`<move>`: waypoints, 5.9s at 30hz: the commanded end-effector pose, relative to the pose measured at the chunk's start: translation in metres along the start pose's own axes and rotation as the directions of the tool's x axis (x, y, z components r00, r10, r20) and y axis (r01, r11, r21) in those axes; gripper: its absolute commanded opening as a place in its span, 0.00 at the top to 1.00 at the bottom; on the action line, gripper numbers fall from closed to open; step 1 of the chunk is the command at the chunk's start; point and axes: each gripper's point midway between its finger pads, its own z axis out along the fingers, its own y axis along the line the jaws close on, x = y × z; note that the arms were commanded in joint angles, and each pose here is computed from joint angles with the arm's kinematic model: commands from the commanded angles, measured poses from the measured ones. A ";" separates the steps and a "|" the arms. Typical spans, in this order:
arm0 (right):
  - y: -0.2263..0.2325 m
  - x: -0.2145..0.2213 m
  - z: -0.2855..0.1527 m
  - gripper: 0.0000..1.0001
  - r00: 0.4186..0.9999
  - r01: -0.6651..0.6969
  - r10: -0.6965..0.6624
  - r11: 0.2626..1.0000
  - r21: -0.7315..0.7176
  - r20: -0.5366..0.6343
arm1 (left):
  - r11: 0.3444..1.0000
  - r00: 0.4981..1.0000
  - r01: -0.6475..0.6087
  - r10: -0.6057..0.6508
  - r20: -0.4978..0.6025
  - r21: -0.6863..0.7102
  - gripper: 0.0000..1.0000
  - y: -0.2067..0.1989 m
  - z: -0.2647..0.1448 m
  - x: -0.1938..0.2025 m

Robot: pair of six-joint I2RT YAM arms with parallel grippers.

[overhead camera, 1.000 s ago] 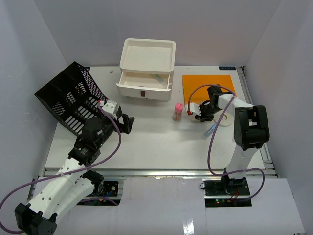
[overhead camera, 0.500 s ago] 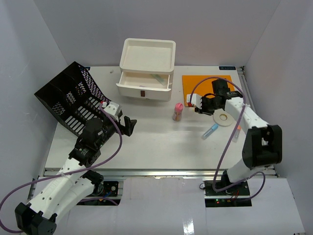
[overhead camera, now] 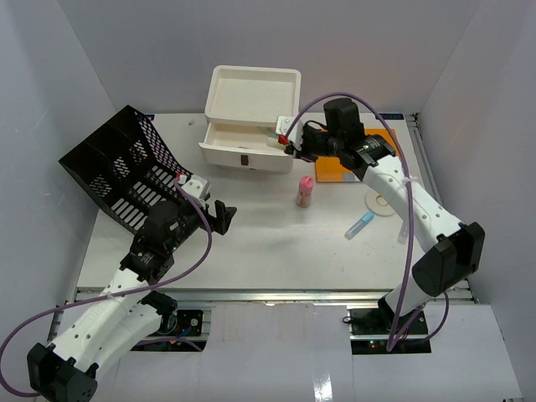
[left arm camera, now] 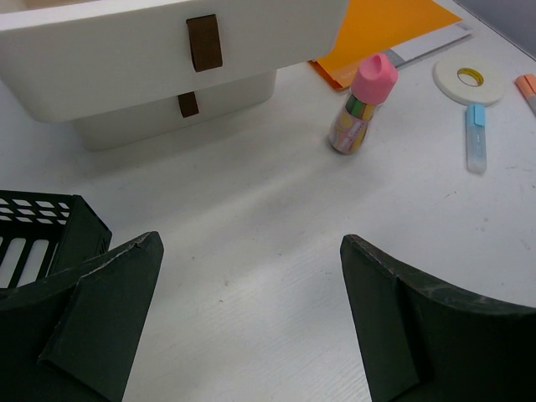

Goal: Organize the desk

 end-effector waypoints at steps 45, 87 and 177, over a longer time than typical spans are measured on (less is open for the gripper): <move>0.094 0.188 -0.192 0.17 0.448 -0.888 0.839 0.376 0.266 0.309 | 0.869 0.919 0.209 -0.019 -0.393 0.448 0.10 -0.234 0.119 0.020; 0.095 0.210 -0.219 0.16 0.431 -0.875 0.833 0.292 0.385 0.347 | 0.936 0.813 -0.085 0.264 -0.519 0.343 0.40 -0.310 0.279 0.165; 0.100 0.222 -0.215 0.17 0.446 -0.867 0.828 0.304 0.396 0.341 | 0.037 0.109 0.957 -0.965 0.240 -0.286 0.35 0.051 0.169 -0.096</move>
